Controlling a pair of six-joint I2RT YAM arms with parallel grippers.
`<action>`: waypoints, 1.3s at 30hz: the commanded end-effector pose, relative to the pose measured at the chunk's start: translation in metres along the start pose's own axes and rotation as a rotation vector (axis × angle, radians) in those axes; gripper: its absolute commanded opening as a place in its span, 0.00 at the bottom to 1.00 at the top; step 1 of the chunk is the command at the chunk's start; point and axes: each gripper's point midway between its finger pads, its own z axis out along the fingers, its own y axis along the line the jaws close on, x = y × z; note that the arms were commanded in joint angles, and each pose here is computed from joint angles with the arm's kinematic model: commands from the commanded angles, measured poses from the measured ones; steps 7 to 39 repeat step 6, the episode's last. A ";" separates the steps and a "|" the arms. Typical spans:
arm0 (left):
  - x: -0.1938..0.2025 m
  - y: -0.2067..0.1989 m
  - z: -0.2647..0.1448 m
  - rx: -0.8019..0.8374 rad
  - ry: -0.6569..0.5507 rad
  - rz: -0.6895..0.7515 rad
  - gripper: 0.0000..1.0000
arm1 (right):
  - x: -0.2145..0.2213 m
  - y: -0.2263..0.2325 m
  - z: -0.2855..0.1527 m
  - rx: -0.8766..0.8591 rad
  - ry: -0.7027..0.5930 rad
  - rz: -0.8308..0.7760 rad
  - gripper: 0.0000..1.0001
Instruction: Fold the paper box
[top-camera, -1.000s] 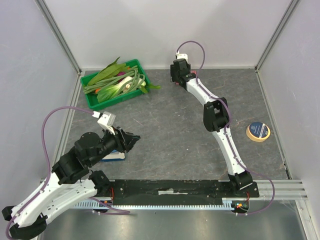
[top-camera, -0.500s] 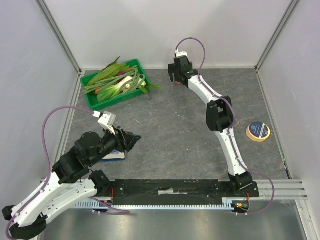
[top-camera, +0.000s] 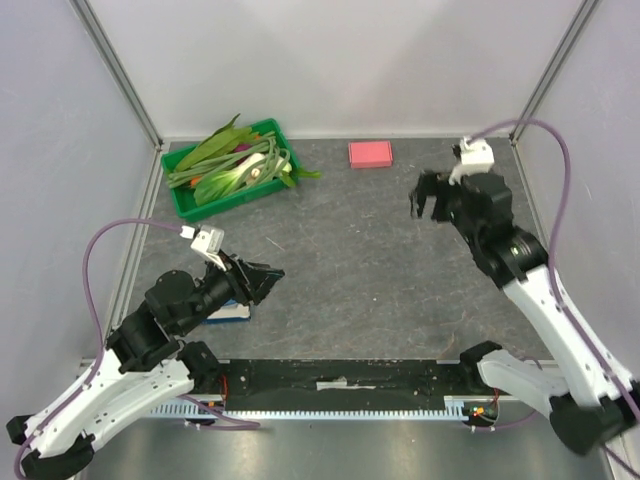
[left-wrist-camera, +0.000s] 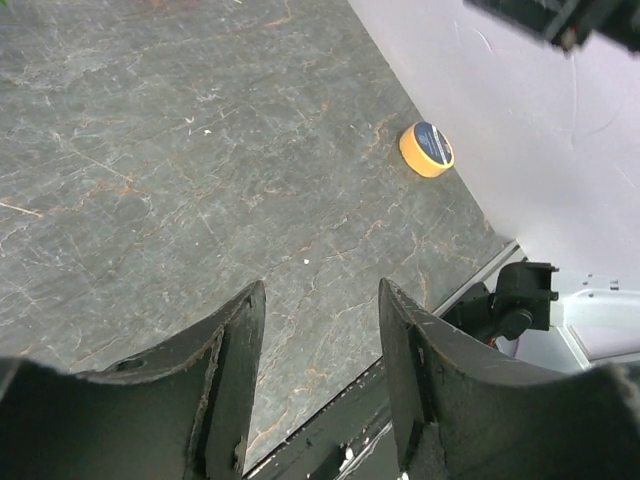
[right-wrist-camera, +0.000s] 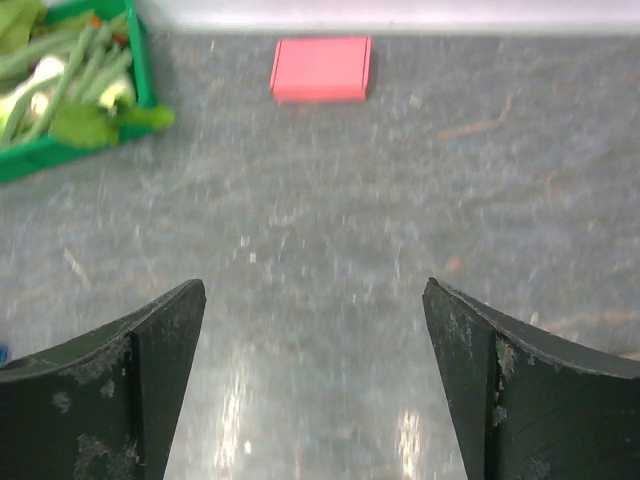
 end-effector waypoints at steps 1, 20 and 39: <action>-0.008 -0.003 0.006 0.013 -0.066 -0.081 0.57 | 0.080 0.005 -0.046 -0.136 0.140 0.048 0.98; -0.031 -0.019 -0.005 0.081 -0.137 -0.074 0.57 | 0.047 -0.008 -0.126 -0.199 -0.093 0.083 0.98; -0.031 -0.019 -0.005 0.081 -0.137 -0.074 0.57 | 0.047 -0.008 -0.126 -0.199 -0.093 0.083 0.98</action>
